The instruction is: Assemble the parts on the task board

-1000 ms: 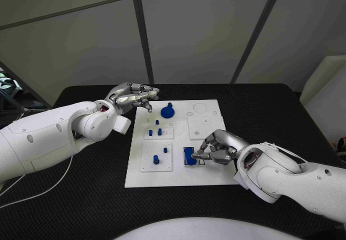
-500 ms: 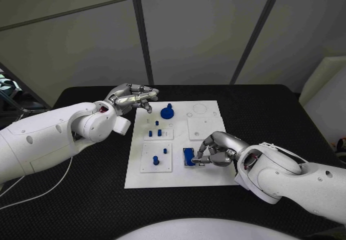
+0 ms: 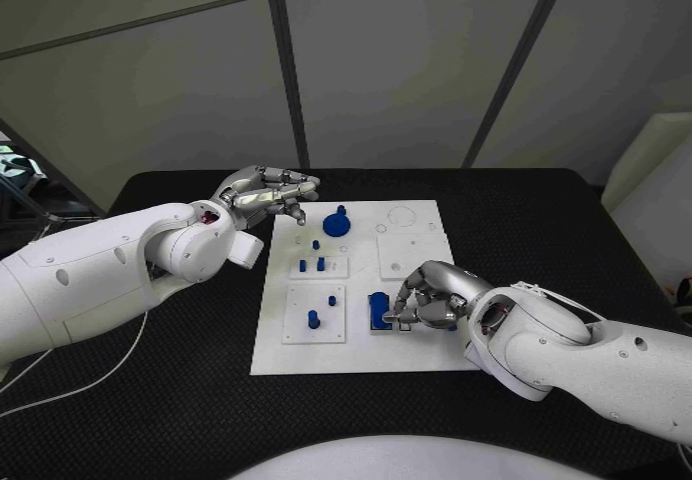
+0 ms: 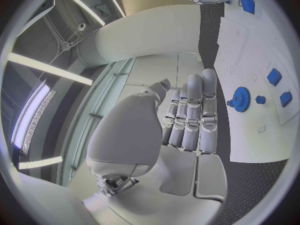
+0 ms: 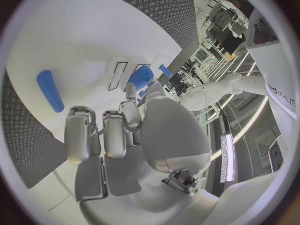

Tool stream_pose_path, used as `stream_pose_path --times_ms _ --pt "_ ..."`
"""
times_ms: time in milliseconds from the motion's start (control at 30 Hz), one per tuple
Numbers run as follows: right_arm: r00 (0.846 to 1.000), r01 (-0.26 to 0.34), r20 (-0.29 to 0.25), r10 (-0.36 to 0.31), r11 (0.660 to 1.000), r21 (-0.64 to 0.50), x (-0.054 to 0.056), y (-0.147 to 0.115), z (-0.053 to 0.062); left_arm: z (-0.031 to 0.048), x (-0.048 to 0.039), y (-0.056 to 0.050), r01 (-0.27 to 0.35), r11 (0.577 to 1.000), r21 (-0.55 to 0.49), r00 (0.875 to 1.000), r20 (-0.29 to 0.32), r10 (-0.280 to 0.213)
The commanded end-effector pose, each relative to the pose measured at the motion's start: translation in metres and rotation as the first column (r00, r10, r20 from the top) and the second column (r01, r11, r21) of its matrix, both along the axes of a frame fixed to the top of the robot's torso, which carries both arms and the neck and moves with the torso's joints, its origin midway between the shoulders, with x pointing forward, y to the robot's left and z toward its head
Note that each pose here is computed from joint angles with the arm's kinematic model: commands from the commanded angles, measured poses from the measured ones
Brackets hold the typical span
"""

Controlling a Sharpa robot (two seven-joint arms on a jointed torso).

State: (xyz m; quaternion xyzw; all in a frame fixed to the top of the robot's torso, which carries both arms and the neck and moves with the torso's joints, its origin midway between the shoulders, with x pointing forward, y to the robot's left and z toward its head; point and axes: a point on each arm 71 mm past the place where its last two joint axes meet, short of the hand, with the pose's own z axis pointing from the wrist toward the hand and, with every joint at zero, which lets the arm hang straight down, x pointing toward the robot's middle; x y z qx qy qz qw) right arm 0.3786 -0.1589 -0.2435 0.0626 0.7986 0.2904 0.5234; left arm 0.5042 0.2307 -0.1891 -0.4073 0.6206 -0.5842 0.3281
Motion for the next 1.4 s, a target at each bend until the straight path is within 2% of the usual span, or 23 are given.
stream_pose_path --times_ms 33,367,767,1167,1400 --pt "0.999 0.028 0.018 -0.028 1.000 -0.008 0.003 -0.001 0.000 0.0014 -0.0003 -0.002 0.014 1.000 -0.009 1.000 0.002 -0.014" --pt "1.000 0.000 -0.013 0.000 1.000 -0.023 0.005 0.005 -0.005 0.0012 0.0000 -0.002 0.015 1.000 -0.010 1.000 0.001 -0.015" --pt "0.997 -0.062 -0.051 0.060 0.997 -0.053 0.004 0.009 -0.009 0.0009 0.0001 -0.002 0.014 1.000 -0.008 1.000 0.000 -0.014" --pt "0.998 -0.055 -0.011 0.055 0.998 -0.029 0.003 0.009 -0.004 0.0007 0.0003 -0.002 0.014 1.000 -0.008 1.000 -0.001 -0.014" --pt "0.999 -0.045 0.021 0.045 0.999 0.009 -0.002 0.001 0.003 0.0003 0.0002 -0.001 0.013 1.000 -0.007 1.000 -0.002 -0.013"
